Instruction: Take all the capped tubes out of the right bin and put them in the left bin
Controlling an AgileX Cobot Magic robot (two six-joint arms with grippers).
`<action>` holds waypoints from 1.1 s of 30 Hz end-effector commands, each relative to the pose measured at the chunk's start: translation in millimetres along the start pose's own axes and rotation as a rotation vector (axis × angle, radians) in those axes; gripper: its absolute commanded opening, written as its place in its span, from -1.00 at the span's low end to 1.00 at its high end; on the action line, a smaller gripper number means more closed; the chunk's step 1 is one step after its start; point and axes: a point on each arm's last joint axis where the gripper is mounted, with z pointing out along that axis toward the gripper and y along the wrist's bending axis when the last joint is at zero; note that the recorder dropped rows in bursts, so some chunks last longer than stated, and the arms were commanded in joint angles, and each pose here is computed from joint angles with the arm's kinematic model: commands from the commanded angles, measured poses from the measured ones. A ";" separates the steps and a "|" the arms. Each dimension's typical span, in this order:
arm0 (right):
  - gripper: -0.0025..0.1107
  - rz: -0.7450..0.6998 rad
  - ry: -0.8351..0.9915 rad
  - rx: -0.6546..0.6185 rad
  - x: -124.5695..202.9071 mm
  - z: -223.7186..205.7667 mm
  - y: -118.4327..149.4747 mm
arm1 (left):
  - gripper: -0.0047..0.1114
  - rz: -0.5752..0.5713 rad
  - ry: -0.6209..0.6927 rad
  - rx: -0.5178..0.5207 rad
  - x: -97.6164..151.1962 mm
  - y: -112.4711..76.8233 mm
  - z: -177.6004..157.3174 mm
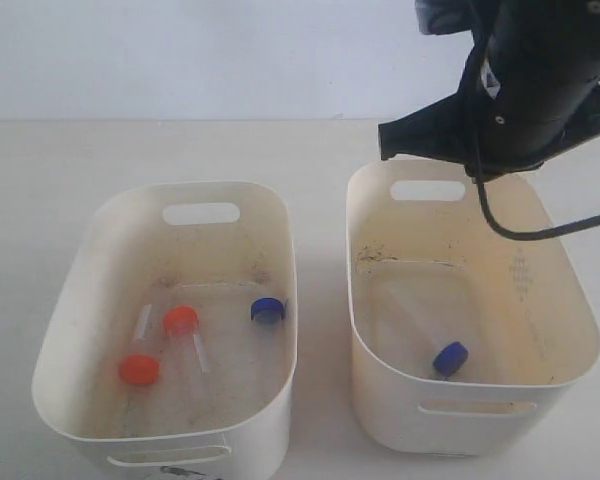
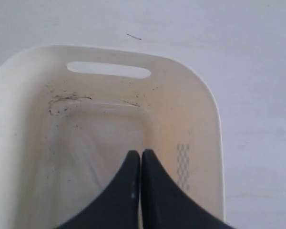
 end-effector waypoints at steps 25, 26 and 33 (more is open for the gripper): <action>-0.17 -0.195 0.379 -0.407 14.2 52.7 16.7 | -0.84 -0.018 -0.020 0.001 -2.6 0.0 -0.5; -0.17 -0.219 0.385 -0.420 14.5 52.7 15.6 | -0.84 -0.018 -0.020 0.001 -2.6 0.0 -0.5; -0.17 -0.282 0.365 -0.453 11.1 55.9 9.6 | -0.84 -0.018 -0.020 0.001 -2.6 0.0 -0.5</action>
